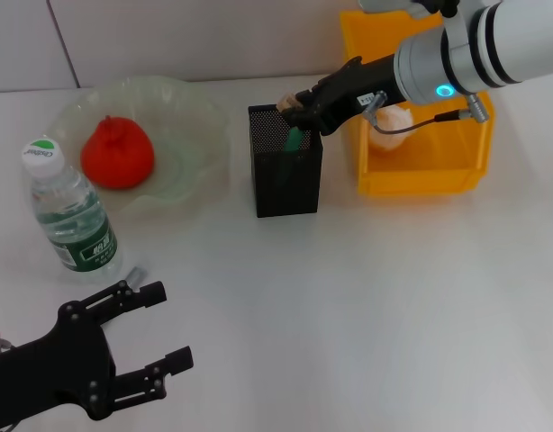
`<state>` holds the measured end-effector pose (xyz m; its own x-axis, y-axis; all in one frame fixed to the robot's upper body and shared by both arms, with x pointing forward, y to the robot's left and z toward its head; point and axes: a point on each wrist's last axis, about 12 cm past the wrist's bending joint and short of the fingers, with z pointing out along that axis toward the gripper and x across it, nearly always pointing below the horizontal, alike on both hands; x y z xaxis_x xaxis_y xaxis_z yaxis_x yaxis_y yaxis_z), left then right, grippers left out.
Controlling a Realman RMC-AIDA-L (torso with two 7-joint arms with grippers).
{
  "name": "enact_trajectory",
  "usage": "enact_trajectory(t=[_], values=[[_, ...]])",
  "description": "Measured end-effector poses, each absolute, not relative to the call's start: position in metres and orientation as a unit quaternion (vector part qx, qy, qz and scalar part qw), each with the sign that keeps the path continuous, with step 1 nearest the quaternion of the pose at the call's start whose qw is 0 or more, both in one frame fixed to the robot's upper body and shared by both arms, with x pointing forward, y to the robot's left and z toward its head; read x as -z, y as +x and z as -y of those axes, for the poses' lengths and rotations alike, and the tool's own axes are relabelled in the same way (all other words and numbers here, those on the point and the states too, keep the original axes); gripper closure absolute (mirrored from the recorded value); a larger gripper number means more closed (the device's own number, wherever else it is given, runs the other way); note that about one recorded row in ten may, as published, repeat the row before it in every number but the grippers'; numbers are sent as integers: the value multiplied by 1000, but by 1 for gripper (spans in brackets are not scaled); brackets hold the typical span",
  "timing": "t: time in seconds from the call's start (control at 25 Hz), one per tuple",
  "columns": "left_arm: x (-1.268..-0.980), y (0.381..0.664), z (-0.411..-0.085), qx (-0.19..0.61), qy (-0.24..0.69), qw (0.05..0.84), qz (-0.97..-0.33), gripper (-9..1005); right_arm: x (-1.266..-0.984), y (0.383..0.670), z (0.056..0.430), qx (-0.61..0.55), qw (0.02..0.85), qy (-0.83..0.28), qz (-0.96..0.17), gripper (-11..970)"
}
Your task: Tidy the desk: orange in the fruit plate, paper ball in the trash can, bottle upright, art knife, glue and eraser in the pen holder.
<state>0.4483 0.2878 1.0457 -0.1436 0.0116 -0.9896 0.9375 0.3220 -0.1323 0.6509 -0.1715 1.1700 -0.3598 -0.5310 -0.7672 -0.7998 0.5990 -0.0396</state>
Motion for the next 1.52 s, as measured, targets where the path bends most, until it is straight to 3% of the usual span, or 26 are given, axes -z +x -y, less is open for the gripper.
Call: enact_trajectory(t=[0.28,0.52,0.68,0.84,1.2,1.52], values=[[-1046,447,-287,440,382,532,-614,182,-1168,649,167,-171,384,-424,-802,588],[-1049,448,-288,442,377,541,-608,182,-1182,644,174,-199,417,-411,-786,341],[-1053,448,-293,439,364,560,-601,182,-1212,616,201,-298,476,-392,-728,176],[-1059,448,-300,436,348,583,-590,181,-1215,587,231,-351,509,-396,-679,147],[-1080,462,-308,446,315,603,-581,181,-1151,513,317,-413,589,-352,-599,132],[-1100,483,-318,436,310,580,-614,181,-1102,486,335,-436,569,-333,-613,132]])
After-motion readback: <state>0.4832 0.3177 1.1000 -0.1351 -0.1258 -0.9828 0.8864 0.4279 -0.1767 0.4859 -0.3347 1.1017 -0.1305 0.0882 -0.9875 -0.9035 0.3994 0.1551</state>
